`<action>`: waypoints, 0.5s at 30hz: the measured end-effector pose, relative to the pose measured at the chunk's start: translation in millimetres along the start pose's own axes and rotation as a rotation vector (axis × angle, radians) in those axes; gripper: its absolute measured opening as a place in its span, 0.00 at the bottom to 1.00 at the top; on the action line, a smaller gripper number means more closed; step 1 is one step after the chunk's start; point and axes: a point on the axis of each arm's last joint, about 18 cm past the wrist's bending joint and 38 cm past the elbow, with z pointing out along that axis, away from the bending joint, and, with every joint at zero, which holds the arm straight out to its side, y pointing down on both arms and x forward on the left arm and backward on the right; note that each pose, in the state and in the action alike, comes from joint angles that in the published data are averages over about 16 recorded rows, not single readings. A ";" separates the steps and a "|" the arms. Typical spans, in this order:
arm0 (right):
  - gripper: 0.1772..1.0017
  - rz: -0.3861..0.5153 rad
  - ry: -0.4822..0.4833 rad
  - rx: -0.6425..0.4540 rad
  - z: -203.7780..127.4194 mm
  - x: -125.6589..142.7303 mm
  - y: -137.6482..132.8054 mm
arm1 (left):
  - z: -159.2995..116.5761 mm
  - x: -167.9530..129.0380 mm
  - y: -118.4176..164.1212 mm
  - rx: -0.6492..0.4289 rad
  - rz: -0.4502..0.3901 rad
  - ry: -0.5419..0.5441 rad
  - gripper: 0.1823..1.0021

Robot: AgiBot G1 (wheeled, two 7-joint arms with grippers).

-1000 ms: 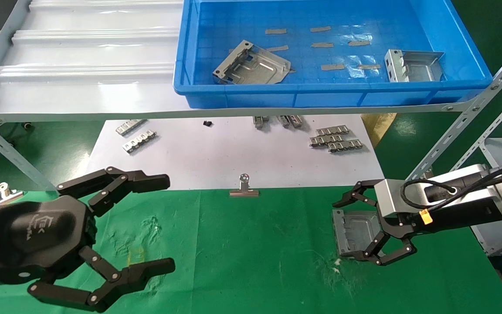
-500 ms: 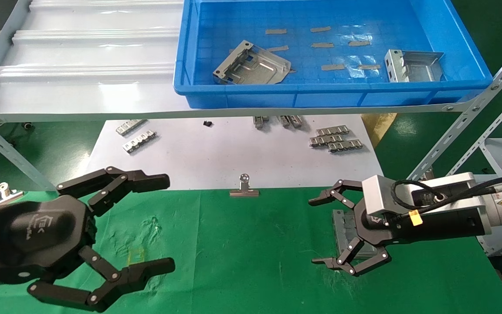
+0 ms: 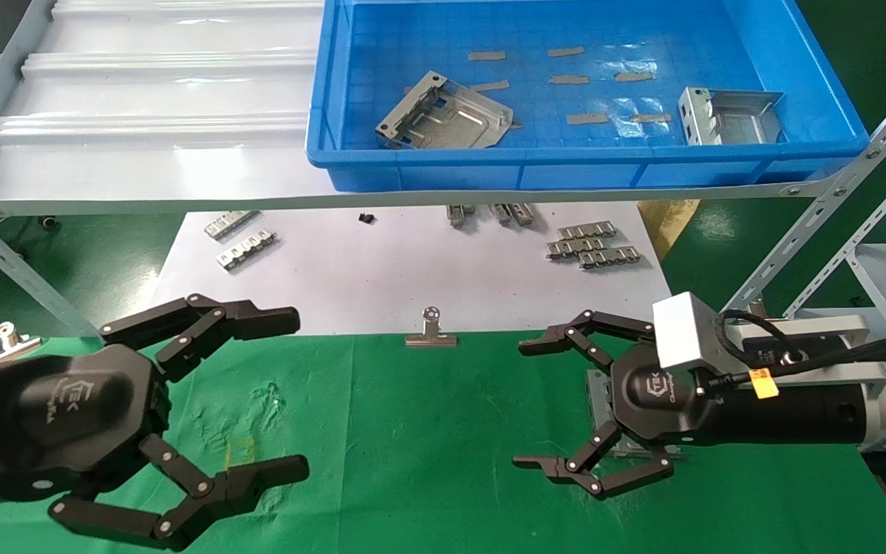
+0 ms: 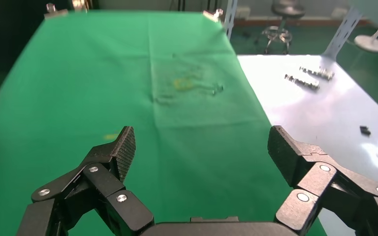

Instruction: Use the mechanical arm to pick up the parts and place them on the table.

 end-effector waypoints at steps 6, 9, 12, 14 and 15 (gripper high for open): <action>1.00 0.033 0.012 0.070 -3.5 -11.5 -10.6 | 0.0 0.0 0.0 0.000 0.000 0.000 1.00; 1.00 0.049 0.017 0.103 -6.2 -17.6 -16.3 | 0.0 0.0 0.0 0.000 0.000 0.000 1.00; 1.00 0.063 0.021 0.135 -9.3 -23.8 -22.3 | 0.0 0.0 0.0 0.000 0.000 0.000 1.00; 1.00 0.073 0.023 0.154 -11.7 -28.1 -26.5 | 0.0 0.0 0.0 0.000 0.000 0.000 1.00; 1.00 0.077 0.024 0.164 -12.9 -30.3 -28.6 | 0.0 0.0 0.0 0.000 0.000 0.000 1.00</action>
